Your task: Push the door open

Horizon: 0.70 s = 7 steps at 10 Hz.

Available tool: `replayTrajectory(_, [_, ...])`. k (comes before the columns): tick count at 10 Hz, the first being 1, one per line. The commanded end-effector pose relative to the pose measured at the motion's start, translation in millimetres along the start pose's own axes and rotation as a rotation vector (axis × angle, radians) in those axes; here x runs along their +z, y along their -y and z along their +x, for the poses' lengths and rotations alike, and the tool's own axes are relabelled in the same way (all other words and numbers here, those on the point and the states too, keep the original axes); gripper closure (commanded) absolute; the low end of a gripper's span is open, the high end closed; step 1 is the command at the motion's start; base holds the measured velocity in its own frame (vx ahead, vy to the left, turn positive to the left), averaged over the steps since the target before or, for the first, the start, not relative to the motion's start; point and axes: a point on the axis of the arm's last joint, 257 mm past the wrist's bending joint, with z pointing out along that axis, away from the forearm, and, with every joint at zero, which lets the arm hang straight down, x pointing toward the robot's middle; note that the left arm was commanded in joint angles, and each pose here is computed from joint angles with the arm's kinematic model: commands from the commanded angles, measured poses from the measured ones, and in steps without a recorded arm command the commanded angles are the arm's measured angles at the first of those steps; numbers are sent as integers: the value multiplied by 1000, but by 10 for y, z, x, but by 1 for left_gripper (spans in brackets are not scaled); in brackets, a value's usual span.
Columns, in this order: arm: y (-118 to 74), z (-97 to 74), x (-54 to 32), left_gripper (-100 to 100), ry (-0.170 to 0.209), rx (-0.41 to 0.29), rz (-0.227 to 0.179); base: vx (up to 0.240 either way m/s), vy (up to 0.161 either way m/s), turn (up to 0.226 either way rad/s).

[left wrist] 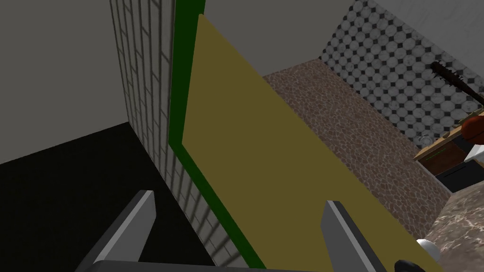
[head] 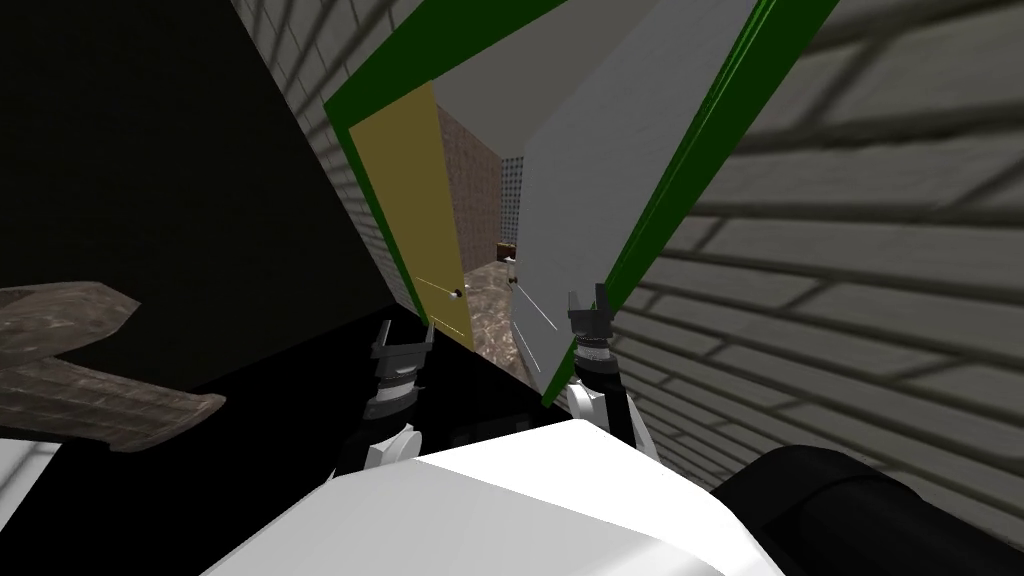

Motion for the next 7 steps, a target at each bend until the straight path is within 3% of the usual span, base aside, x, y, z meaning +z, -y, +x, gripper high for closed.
replayTrajectory(1, [-104, -23, -52, -100, 7, -46, -15, 85, 70, -105])
replayTrajectory(6, [-372, -117, -223, -100, 35, -179, -65, 82, 73, -107])
replayTrajectory(7, [-477, -158, -300, -100, 49, -231, -85, 94, 114, -166])
